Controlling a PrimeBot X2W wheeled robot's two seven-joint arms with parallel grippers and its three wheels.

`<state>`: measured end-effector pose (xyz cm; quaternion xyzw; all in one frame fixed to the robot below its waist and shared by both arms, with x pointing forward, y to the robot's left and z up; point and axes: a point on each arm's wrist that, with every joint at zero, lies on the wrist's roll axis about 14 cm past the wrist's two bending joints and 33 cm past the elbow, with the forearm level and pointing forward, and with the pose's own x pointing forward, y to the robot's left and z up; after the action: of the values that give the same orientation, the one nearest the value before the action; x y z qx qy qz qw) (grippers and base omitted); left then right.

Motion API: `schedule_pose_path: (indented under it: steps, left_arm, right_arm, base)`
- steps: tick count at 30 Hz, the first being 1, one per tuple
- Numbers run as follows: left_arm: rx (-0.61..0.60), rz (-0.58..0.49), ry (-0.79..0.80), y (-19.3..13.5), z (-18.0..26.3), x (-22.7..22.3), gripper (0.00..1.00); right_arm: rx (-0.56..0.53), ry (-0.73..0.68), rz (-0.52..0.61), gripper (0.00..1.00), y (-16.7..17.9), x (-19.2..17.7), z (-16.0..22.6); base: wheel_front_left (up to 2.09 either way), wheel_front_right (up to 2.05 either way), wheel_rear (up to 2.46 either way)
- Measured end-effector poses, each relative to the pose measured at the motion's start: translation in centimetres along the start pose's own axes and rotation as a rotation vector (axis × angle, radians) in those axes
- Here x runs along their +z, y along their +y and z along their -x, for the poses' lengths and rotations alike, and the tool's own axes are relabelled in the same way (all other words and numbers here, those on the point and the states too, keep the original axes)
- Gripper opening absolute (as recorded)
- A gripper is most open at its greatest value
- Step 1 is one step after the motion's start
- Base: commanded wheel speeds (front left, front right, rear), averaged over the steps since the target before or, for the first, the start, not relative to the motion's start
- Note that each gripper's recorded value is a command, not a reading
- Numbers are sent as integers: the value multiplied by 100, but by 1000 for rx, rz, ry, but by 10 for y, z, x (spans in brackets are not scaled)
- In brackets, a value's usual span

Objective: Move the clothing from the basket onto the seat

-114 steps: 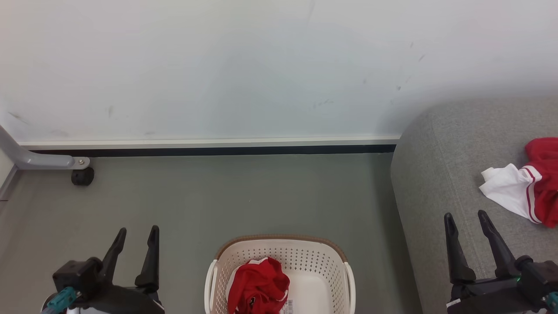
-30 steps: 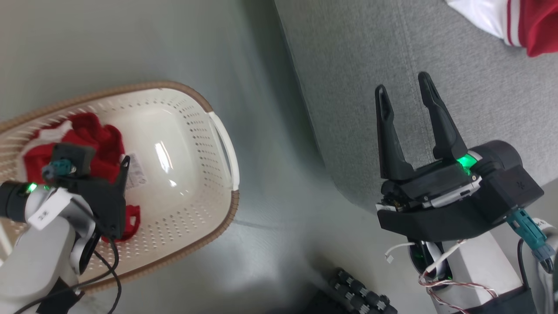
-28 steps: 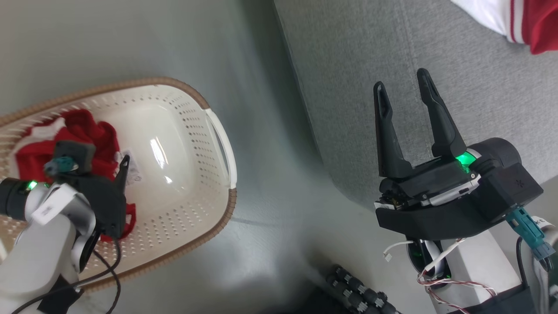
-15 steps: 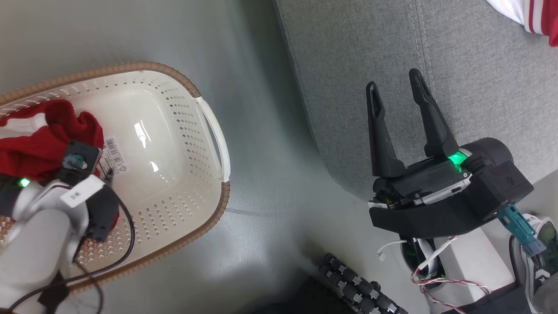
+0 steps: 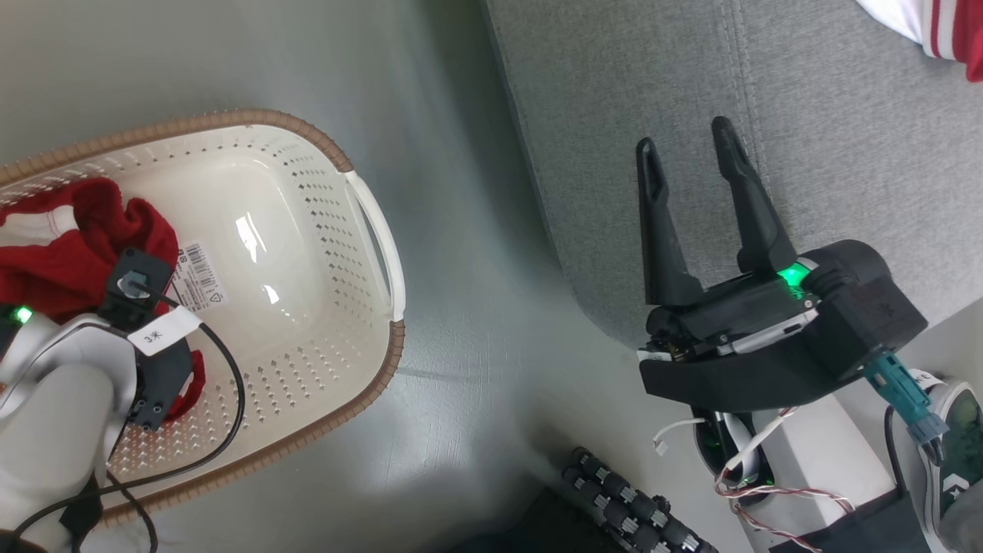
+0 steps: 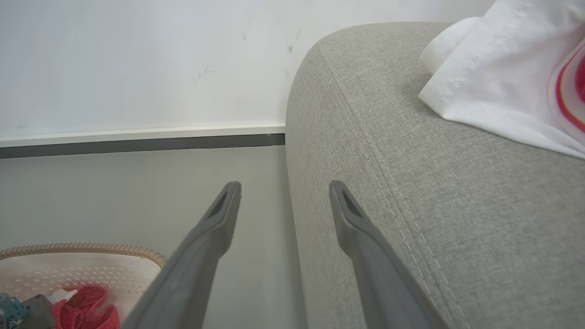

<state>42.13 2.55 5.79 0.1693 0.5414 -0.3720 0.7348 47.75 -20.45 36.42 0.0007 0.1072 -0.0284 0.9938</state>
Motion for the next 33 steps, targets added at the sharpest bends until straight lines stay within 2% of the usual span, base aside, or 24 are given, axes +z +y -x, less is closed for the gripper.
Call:
schedule_pose_path:
  steps: [8, 14, 18, 23, 25, 33]
  left_arm:
    - [-15, 26, -61, -3, 8, 13, 0]
    - [-88, 39, -221, -37, 26, 62, 0]
    - [-96, 68, -322, -43, 47, 90, 0]
    - [-100, 113, -499, -48, 86, 132, 0]
    - [-85, 158, -587, -43, 109, 150, 0]
    - [-32, 196, -818, -29, 179, 191, 0]
  right_arm:
    - [21, -55, 0, 100, 4, 22, -9]
    - [-28, -110, 16, 100, -14, 47, -9]
    - [-48, -148, 8, 100, -21, 63, -6]
    - [-53, -201, 0, 100, -26, 85, -3]
    - [-39, -229, -12, 100, -24, 95, -2]
    - [-5, -272, -49, 100, -14, 114, 6]
  base:
    - [0, 0, 0]
    - [0, 0, 0]
    - [0, 0, 0]
    - [0, 0, 0]
    - [0, 0, 0]
    - [0, 0, 0]
